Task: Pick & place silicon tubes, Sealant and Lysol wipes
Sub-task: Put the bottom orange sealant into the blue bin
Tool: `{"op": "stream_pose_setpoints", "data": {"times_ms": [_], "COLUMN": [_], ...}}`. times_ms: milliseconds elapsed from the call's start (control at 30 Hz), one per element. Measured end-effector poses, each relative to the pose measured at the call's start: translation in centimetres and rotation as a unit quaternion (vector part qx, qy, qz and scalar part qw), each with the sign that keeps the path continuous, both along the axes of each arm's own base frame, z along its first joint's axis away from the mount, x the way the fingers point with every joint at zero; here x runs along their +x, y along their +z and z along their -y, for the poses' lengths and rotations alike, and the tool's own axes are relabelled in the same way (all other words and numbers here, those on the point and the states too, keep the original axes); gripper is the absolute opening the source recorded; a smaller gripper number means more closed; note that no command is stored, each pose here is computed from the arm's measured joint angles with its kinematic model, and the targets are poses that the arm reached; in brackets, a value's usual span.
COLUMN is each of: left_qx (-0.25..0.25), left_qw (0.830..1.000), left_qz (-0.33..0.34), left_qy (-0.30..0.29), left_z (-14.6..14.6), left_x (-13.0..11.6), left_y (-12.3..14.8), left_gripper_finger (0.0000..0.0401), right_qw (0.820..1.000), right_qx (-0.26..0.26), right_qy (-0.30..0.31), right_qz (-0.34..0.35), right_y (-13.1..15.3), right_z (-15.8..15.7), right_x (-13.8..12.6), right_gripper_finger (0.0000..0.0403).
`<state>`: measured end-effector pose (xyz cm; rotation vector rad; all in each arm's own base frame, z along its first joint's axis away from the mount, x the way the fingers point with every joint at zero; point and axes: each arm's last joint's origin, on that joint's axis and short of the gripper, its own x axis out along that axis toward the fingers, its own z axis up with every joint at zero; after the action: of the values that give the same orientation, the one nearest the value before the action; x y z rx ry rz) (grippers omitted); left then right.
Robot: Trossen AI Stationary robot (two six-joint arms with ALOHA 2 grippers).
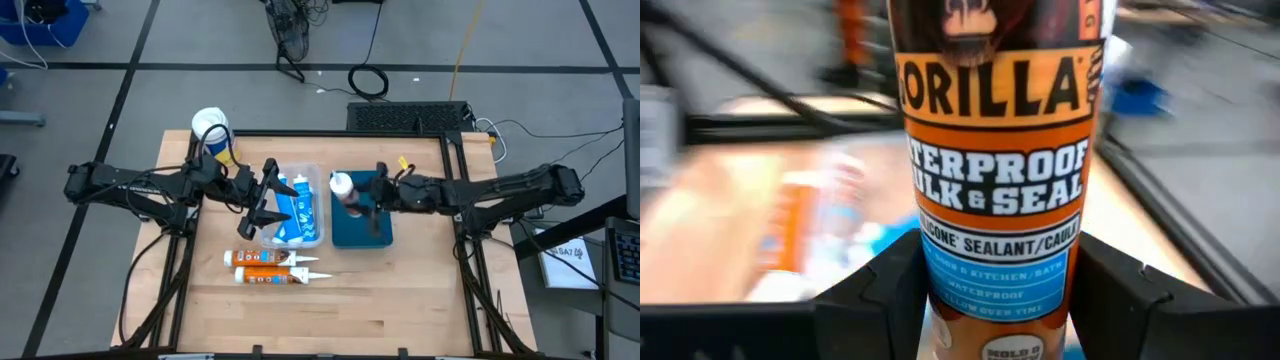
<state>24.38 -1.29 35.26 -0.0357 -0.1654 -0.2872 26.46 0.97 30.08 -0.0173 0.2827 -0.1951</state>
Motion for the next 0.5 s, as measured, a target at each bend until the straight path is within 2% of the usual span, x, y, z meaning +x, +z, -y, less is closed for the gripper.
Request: {"op": "stream_pose_setpoints", "data": {"times_ms": [100,200,267,367,500], "left_qx": [0.000,0.000,0.000,0.000,0.000], "left_qw": [1.000,1.000,1.000,1.000,1.000], "left_qz": [0.000,0.000,0.000,0.000,0.000], "left_qy": [0.000,0.000,0.000,0.000,0.000], "left_z": [0.0,0.0,0.0,0.0,0.0], "left_x": [0.0,0.0,0.0,0.0,0.0], "left_y": [0.0,0.0,0.0,0.0,0.0], "left_gripper_finger": [0.0253,0.0253,0.0253,0.0253,0.0253], "right_qw": [0.992,0.964,0.949,0.951,0.977], "right_qx": [-0.017,-0.075,-0.097,-0.083,-0.008], "right_qy": [-0.126,-0.253,-0.298,-0.298,-0.212], "right_qz": [-0.018,-0.023,-0.023,-0.020,-0.029], "right_y": [-1.1,-2.0,-2.1,-2.6,-4.2], "right_z": [0.3,0.7,0.8,0.8,0.3], "right_x": [-0.5,-1.1,-1.3,-1.4,-1.4], "right_gripper_finger": [0.0184,0.0184,0.0184,0.0184,0.0184]}}
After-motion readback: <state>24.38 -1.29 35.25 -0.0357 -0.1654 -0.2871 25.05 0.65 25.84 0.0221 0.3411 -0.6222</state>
